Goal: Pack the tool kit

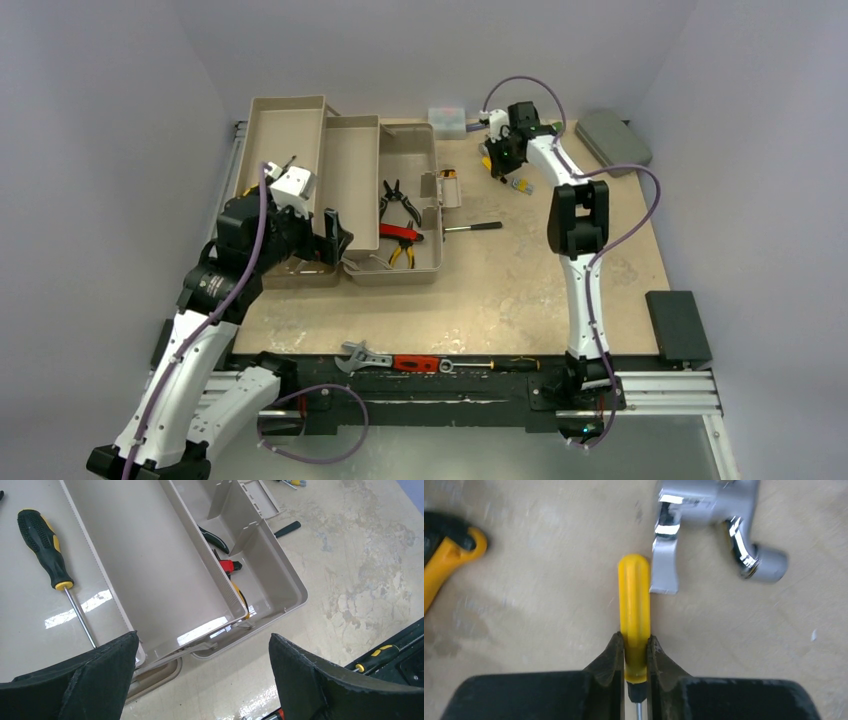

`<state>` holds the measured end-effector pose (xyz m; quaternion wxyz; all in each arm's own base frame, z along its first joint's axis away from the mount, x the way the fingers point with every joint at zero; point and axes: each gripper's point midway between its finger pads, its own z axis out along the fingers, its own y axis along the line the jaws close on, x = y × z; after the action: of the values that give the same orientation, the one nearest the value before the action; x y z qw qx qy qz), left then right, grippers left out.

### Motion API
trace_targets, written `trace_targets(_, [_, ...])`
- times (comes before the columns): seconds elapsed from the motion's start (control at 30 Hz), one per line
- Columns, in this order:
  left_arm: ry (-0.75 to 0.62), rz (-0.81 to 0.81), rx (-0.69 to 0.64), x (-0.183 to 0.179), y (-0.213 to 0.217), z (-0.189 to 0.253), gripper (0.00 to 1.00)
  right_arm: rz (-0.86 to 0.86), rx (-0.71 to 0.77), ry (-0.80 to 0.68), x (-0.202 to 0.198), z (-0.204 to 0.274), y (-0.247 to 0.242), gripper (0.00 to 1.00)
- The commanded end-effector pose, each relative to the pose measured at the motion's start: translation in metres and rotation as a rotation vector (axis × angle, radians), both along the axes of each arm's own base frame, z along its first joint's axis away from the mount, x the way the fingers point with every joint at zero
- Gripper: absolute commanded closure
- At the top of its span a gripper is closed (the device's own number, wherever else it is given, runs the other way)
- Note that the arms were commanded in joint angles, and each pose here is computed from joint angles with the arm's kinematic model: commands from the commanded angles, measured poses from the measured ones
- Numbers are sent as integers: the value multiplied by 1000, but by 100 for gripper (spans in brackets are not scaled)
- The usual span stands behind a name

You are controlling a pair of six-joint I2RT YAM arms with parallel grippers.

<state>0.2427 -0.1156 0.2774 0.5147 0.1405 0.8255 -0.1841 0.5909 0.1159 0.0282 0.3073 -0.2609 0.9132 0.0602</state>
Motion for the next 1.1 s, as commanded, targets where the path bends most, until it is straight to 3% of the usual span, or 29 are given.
trace_targets(0.0, [-60,-1,-11,1,0,17,2,12,54,118,-45,9,8,100])
trace_targets(0.17, [-67,-21,-20,-1,-3,18,2,34,150,157,-80,41,22,100])
trace_targets(0.33, [-66,-29,-26,-3,-4,18,2,-101,286,75,-93,95,30,100])
trace_targets(0.47, [-73,-37,-34,-5,-5,20,2,-194,456,14,-112,139,42,100])
trace_targets(0.67, [-89,-20,-31,-9,-1,23,1,-169,693,-40,-140,200,79,100])
trace_targets(0.9, [-122,68,-14,-8,15,26,1,-203,902,-87,-169,260,137,100])
trace_targets(1.07, [-151,226,-17,-2,39,31,1,-164,1021,-122,-196,292,187,100])
